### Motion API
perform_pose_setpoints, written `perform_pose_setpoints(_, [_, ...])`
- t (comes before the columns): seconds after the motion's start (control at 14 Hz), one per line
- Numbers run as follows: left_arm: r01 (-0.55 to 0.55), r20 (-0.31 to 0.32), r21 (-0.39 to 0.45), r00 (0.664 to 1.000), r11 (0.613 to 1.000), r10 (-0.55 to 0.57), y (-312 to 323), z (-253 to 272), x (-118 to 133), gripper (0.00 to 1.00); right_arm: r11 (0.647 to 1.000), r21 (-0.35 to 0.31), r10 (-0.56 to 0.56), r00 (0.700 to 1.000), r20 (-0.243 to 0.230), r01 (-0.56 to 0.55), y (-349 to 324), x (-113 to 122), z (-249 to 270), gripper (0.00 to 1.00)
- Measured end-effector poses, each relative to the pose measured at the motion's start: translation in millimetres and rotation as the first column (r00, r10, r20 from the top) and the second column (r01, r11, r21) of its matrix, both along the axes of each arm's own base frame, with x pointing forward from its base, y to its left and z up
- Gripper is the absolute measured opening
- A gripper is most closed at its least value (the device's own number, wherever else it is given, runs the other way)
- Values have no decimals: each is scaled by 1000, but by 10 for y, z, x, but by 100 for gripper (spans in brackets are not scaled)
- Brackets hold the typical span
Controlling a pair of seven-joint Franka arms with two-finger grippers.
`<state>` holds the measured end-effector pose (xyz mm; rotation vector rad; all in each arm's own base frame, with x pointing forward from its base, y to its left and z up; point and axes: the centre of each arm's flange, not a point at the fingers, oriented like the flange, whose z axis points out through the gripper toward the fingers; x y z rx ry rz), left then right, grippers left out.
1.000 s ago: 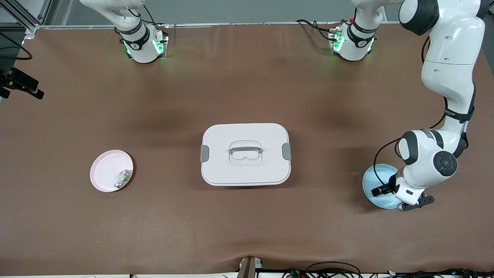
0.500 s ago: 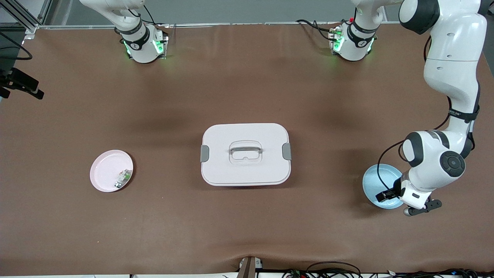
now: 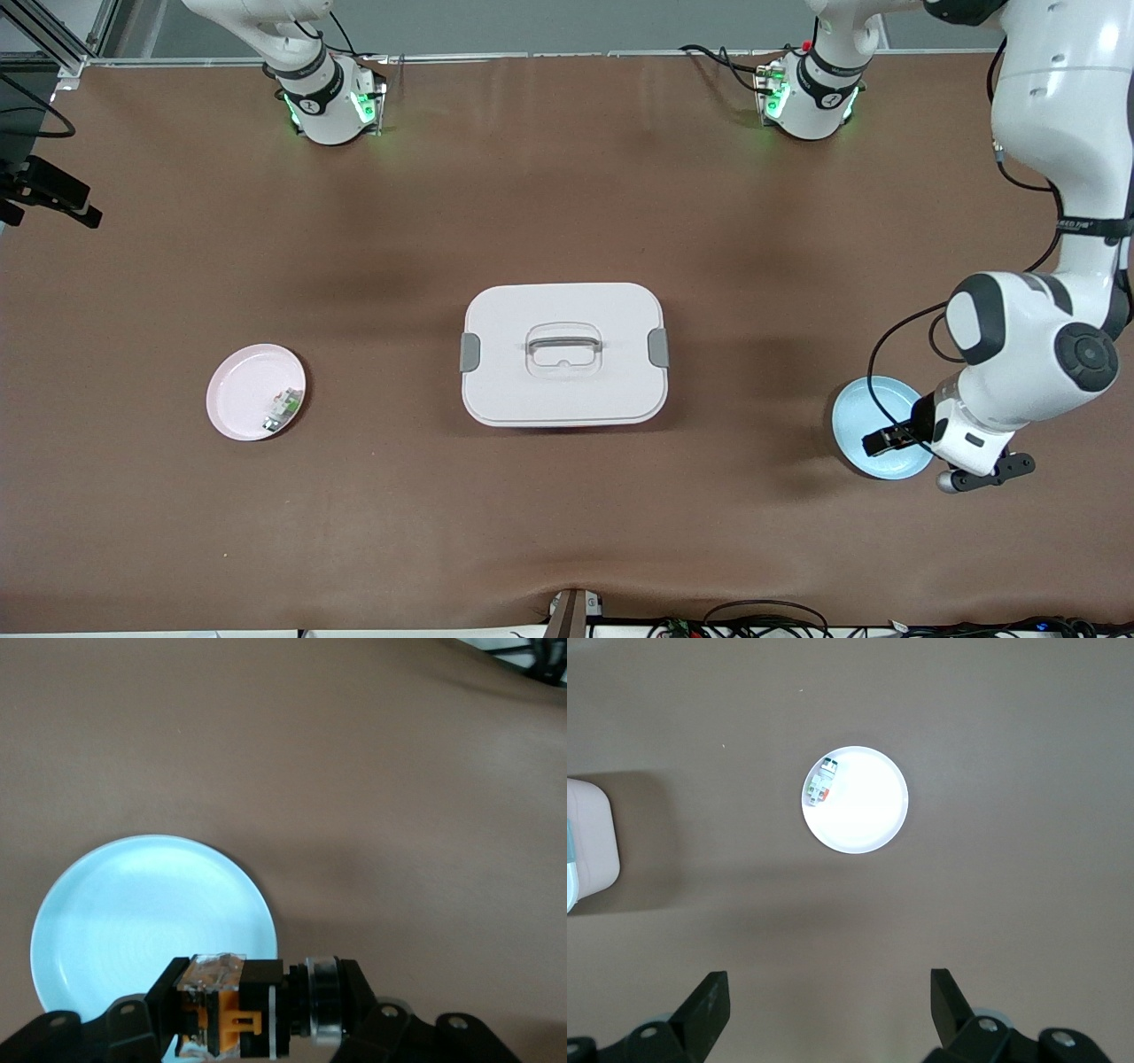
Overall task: Transfer orange switch to right arm and place
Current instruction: 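Carry the switch above the box while the right gripper reaches toward it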
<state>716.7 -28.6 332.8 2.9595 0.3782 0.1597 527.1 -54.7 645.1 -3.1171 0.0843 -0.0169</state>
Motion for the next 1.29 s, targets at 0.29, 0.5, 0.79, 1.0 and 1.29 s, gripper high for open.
perform_pose_setpoints(0.29, [-120, -102, -81, 989, 989, 112, -396, 560, -204, 73, 1000, 2, 19, 999, -26, -19, 103, -7, -35, 100])
perform_pose_setpoints(0.5, [-217, -186, -121, 964, 969, 193, -936, 1068, -380, 73, 998, 5, 61, 997, -41, -61, 323, -4, -55, 100])
perform_pose_setpoints(0.79, [-365, -280, -199, 910, 910, 304, -1441, 1527, -523, 73, 999, 29, 37, 998, -51, -35, 816, -1, -78, 100])
perform_pose_setpoints(1.0, [-475, -362, -218, 851, 853, 381, -1956, 1723, -690, 73, 992, 127, -11, 997, -80, 21, 1127, -17, -138, 100])
perform_pose_setpoints(1.29, [-667, -497, -196, 699, 719, 514, -2617, 2093, -974, 73, 983, 161, -73, 993, -91, 87, 1643, -35, -178, 100])
